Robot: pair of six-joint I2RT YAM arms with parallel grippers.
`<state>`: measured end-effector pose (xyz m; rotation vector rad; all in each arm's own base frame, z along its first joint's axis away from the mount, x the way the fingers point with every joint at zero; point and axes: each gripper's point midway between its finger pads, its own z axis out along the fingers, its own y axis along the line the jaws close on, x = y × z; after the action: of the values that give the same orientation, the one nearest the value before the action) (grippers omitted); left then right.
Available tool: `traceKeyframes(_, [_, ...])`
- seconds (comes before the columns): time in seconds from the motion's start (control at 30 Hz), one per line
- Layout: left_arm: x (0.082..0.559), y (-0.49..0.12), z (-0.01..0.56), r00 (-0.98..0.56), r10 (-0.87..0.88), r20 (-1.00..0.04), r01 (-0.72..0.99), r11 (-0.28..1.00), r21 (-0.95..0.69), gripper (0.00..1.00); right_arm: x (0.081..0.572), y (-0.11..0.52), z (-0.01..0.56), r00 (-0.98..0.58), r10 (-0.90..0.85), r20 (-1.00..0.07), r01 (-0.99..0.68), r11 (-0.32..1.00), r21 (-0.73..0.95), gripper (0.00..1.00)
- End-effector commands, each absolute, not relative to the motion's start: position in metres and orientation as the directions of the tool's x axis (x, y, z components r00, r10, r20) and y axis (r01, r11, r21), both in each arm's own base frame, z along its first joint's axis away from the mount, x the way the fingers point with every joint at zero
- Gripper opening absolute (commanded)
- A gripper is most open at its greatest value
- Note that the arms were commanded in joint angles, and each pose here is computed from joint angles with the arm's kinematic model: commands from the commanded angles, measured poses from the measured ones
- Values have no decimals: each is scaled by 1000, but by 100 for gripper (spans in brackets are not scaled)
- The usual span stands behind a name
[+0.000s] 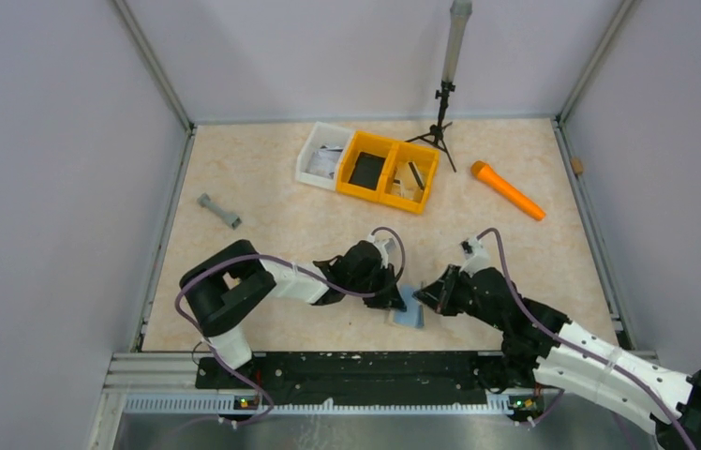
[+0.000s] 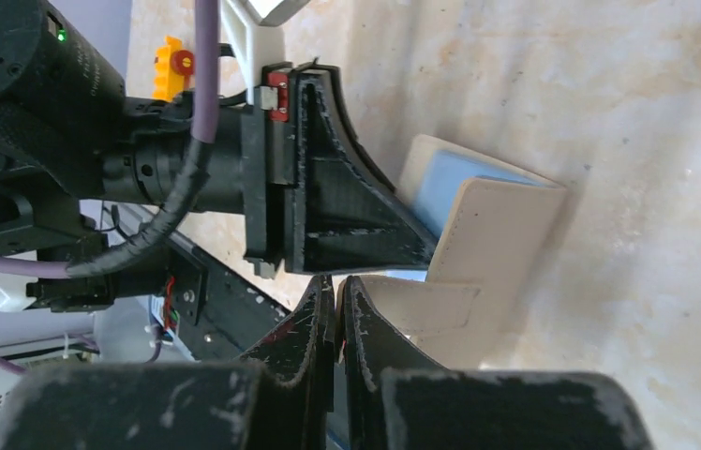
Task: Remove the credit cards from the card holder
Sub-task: Close the card holder at the center of the board.
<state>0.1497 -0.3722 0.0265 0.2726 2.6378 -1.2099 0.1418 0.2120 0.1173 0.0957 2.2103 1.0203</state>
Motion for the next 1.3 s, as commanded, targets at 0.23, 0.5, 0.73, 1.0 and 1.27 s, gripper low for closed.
traceKeyframes(0.23, [165,-399,39,-949,18,-314,262,598,-757,34,154,234,131,-679,452,-578,-335,510,792,0])
traceKeyframes(0.5, [156,-348,34,-942,60,-331,263,745,-614,67,159,229,118,-664,485,-569,-307,518,799,0])
traceKeyframes(0.73, [142,-301,43,-936,19,-352,228,795,-563,73,168,243,119,-666,484,-568,-311,513,800,0])
traceKeyframes(1.0, [138,-271,60,-917,-20,-399,218,814,-539,72,178,271,115,-683,449,-576,-348,493,798,0])
traceKeyframes(1.27, [137,-258,71,-903,-35,-429,223,814,-536,72,185,284,93,-683,420,-597,-376,499,781,10])
